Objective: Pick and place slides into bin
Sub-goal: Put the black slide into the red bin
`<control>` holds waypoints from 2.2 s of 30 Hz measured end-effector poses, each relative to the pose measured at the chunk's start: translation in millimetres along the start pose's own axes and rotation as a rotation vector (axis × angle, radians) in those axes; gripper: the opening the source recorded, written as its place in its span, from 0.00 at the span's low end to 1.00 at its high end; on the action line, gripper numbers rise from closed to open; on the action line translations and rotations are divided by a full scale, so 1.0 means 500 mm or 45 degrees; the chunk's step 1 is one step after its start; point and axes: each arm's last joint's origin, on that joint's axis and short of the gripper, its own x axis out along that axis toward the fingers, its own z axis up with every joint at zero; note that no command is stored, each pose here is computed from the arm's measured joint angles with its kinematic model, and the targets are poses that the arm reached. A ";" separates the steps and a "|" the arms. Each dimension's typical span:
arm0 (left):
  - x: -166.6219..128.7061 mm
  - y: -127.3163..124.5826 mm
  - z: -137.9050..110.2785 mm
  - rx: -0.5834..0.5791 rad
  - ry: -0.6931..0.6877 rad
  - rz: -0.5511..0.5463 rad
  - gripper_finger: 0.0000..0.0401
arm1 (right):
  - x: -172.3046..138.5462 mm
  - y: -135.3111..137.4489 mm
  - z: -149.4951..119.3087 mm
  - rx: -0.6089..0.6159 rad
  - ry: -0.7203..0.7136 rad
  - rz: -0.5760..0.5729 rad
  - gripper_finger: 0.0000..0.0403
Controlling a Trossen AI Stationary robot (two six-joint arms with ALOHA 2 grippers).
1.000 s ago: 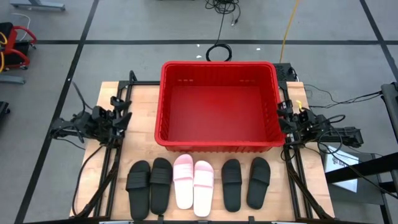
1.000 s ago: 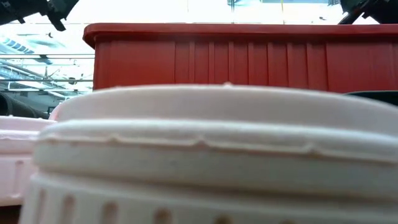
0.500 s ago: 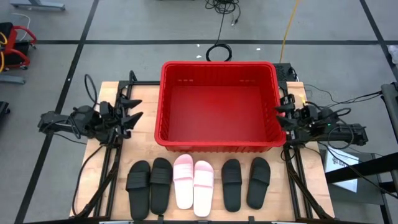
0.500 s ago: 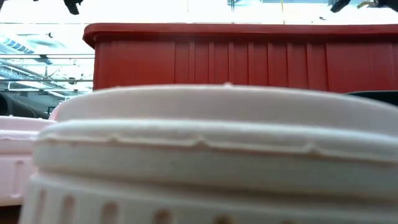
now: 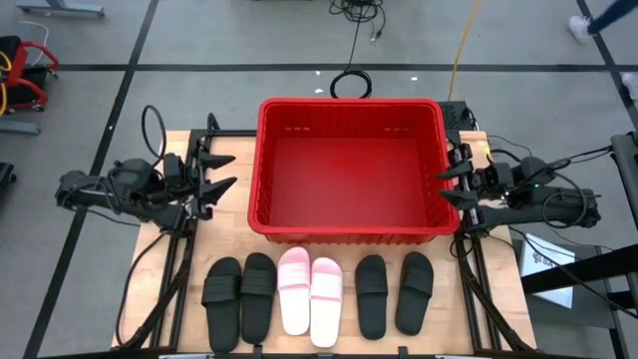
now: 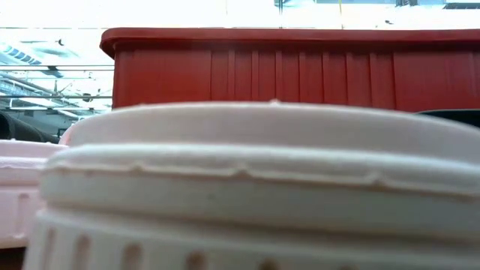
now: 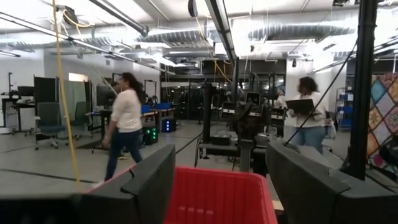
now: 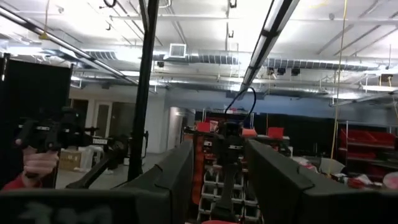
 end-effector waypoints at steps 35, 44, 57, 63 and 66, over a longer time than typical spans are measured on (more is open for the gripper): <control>0.003 -0.007 0.027 0.028 -0.029 -0.037 0.64 | 0.231 -0.008 0.206 0.151 0.422 0.204 0.35; 0.003 -0.007 0.027 0.035 -0.029 -0.036 0.64 | 0.271 0.049 0.206 0.150 0.530 0.313 0.35; 0.003 -0.007 0.026 0.037 -0.021 -0.036 0.64 | 0.276 0.165 0.189 0.126 0.664 0.304 0.35; 0.003 -0.008 0.022 0.041 0.003 -0.036 0.64 | 0.277 0.230 0.159 0.120 0.795 0.302 0.35; 0.003 -0.007 0.022 0.042 0.004 -0.028 0.64 | 0.281 0.262 0.140 0.139 0.852 0.297 0.35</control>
